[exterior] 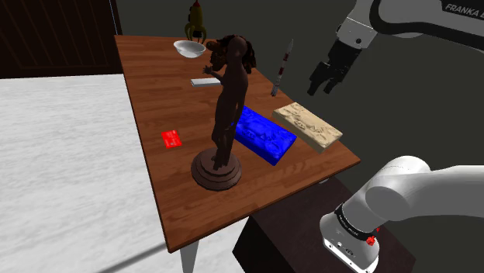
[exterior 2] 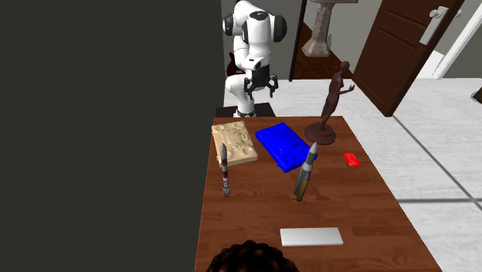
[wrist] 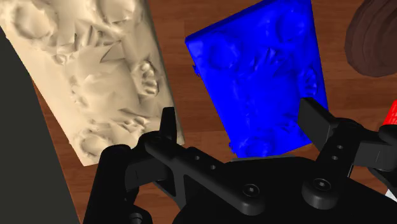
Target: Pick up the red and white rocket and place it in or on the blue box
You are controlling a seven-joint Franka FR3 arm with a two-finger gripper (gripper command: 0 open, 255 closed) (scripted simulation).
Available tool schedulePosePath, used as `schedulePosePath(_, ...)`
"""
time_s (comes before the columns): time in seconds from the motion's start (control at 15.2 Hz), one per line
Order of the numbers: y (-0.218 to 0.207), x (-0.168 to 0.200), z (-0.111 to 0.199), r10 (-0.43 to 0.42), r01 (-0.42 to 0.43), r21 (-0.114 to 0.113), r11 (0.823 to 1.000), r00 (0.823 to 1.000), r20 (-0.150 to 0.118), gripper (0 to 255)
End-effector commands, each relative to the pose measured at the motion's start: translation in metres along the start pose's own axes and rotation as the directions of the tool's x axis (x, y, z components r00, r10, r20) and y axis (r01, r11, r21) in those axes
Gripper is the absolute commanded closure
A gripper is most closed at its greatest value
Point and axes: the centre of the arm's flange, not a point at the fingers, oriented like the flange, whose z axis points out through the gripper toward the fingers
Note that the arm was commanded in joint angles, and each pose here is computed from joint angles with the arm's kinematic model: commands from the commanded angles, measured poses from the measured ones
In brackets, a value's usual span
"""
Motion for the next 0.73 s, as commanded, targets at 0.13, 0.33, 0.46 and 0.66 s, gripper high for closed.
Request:
schedulePosePath(0.13,0.003,0.014,0.017,0.035,-0.036,-0.015,0.999,0.999,-0.036,0)
schedulePosePath(0.33,0.009,0.036,0.041,0.087,-0.090,-0.036,0.995,0.992,-0.090,0)
schedulePosePath(0.46,0.014,0.052,0.056,0.120,-0.127,-0.048,0.991,0.985,-0.127,0)
schedulePosePath(0.66,0.023,0.075,0.078,0.168,-0.182,-0.064,0.981,0.969,-0.183,0)
